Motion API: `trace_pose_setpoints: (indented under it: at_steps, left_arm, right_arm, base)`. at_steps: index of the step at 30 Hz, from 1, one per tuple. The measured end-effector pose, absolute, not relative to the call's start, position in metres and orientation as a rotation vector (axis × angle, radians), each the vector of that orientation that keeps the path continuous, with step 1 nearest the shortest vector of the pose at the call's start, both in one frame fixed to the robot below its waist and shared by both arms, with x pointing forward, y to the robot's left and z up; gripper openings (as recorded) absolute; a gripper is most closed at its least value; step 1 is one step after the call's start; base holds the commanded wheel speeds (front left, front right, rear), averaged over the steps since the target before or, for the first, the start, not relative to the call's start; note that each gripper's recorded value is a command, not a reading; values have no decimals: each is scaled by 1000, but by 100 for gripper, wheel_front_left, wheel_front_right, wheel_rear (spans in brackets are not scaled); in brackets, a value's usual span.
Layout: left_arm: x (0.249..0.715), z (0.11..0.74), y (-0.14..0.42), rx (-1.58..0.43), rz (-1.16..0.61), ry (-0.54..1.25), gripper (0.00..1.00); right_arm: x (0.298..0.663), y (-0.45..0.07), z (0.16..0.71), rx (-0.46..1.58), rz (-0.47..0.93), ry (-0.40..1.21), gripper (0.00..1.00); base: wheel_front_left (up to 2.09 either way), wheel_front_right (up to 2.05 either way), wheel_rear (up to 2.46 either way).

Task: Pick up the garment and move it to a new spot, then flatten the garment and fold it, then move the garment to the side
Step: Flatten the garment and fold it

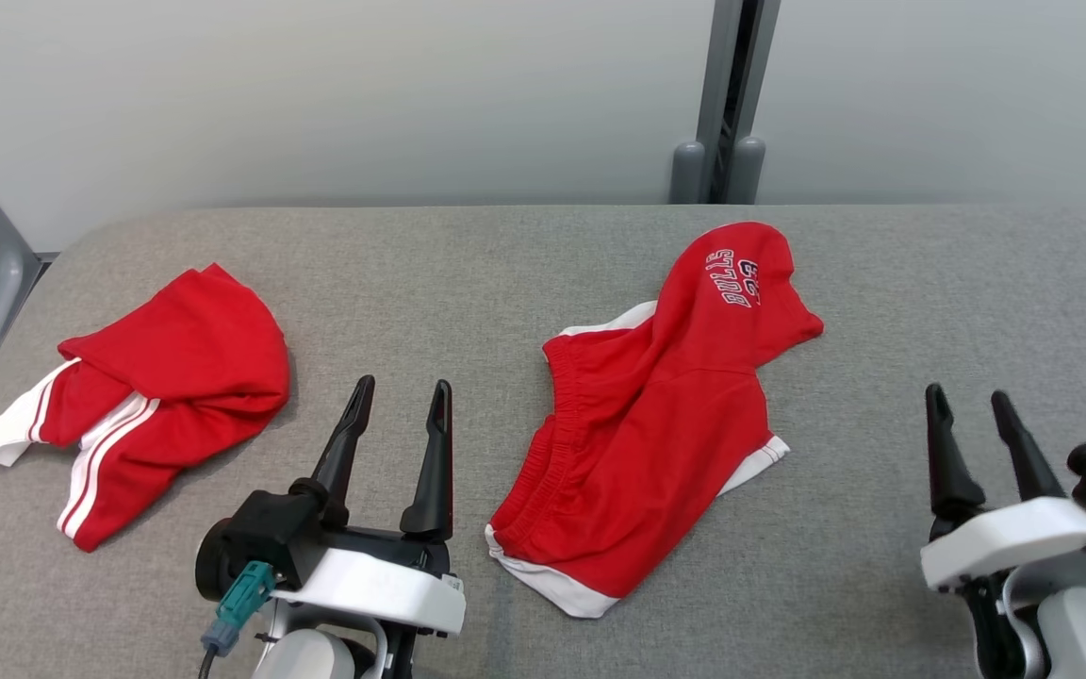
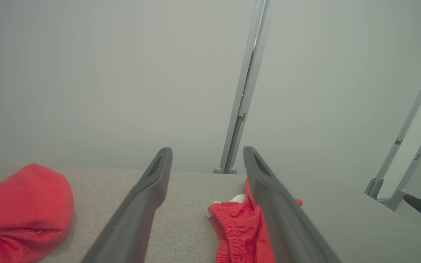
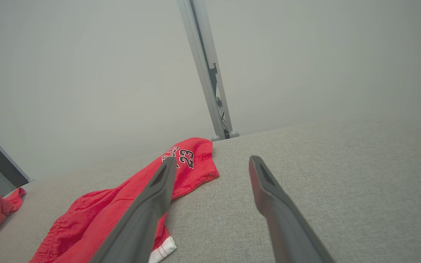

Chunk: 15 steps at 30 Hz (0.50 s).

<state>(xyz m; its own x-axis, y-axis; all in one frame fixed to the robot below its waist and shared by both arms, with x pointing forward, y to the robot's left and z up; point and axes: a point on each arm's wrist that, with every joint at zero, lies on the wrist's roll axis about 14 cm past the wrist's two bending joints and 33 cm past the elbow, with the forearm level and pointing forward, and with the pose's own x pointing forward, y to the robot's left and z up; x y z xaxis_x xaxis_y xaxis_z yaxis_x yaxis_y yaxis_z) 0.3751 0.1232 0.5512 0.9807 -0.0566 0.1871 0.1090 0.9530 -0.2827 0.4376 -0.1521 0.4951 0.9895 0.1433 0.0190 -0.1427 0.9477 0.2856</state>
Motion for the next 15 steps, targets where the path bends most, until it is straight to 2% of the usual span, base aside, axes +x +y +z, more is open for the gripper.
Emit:
trace_pose_setpoints:
  at_steps: [5,10,12,15]
  left_arm:
    - [374,547,124,-290,-84,-166,100]
    - [374,540,128,-277,-72,-149,100]
    - [376,538,134,-270,-56,-144,100]
    - [378,533,140,-263,-35,-132,100]
  right_arm:
    - [427,-133,474,329,166,84,100]
    - [419,-113,432,258,213,267,100]
    - [421,-107,413,240,220,341,100]
    - [430,-98,406,227,238,371,100]
  base:
    - [0,0,0]
    - [0,0,0]
    - [0,0,0]
    - [0,0,0]
